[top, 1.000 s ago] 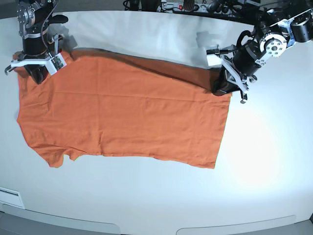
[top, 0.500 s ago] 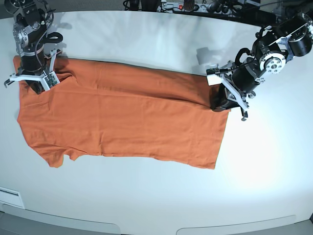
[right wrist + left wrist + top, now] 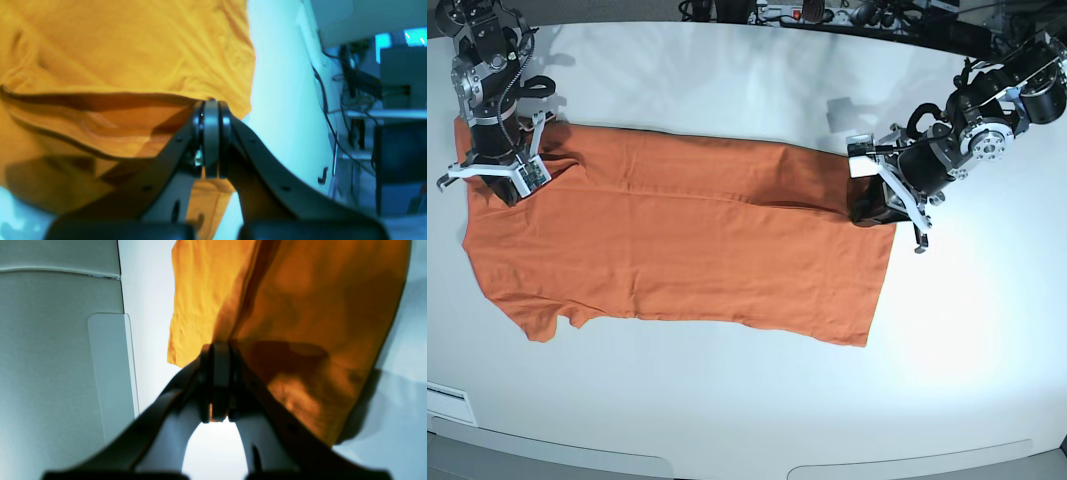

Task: Fold the T-shirt properly
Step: 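Release the shoulders and reposition both grippers along the shirt's side edge, then grasp the shirt edge with both grippers and pull it toward the robot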

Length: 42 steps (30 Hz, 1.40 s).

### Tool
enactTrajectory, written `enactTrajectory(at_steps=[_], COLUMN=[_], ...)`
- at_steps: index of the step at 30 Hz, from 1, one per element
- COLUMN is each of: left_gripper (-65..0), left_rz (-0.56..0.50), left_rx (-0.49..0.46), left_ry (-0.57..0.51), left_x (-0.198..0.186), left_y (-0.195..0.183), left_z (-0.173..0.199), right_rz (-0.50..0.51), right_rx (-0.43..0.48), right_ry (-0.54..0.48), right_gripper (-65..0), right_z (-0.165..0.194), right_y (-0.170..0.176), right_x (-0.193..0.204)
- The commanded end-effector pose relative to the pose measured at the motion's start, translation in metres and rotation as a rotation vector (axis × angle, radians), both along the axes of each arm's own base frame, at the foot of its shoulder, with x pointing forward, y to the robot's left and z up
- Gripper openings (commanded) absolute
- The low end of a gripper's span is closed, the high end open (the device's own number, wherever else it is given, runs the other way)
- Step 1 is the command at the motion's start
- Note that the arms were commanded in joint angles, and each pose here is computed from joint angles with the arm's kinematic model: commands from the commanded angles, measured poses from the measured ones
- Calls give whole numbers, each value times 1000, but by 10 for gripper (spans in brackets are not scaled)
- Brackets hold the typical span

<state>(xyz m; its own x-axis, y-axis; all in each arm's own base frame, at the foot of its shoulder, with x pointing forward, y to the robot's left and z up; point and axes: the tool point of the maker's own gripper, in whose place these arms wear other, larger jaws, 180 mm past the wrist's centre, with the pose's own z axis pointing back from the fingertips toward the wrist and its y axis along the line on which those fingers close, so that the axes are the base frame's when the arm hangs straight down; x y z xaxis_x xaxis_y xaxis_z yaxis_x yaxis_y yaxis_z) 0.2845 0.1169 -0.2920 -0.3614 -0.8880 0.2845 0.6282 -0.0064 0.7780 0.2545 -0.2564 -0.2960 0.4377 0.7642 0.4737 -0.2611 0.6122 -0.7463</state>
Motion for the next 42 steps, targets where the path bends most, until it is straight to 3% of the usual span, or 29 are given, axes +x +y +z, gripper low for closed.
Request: enactTrajectory(at_steps=[1, 6, 17, 18, 21, 23, 25, 27, 28, 30, 31, 33, 36, 40, 42], left_gripper=[-650, -650, -650, -623, -450, -417, -452, -589, -650, -650, -650, -650, -650, -650, -650], left_rz=[1, 75, 112, 113, 154, 219, 256, 281, 295, 325, 329, 308, 283, 245, 250], left_rx=[-6, -81, -74, -77, -131, -214, -256, -281, -294, -296, -288, -271, -267, -269, -274], left_ry=[-38, -119, -92, -93, -110, -133, -163, -196, -210, -217, -206, -171, -81, -2, 59], left_x=[7, 20, 28, 28, 32, 38, 43, 46, 47, 47, 47, 44, 37, 35, 37], left_y=[2, 6, 11, 11, 12, 15, 19, 22, 24, 28, 29, 24, 15, -1, -5], left_z=[12, 27, 9, 9, 16, 26, 34, 40, 42, 42, 39, 32, 19, 7, -2], right_rz=[2, -28, -33, -45, -69, -78, -88, -109, -123, -171, -197, -217, -148, -41, -53], right_rx=[-20, 9, 20, 24, 31, 30, 24, 28, 31, 34, 35, 36, 32, 125, 148], right_ry=[-57, -97, -138, -158, -184, -182, -191, -216, -230, -232, -227, -204, -134, 15, 64], right_gripper=[-650, -650, -650, -627, -362, -298, -299, -339, -407, -621, -650, -650, -650, -650, -650], right_z=[15, 22, 31, 36, 40, 39, 41, 45, 47, 47, 45, 40, 25, -6, -20], right_y=[-4, -6, -6, -8, -11, -13, -15, -18, -20, -27, -31, -33, -20, 5, 1], right_x=[7, 12, 22, 24, 25, 24, 24, 25, 24, 22, 20, 16, 10, 5, 5])
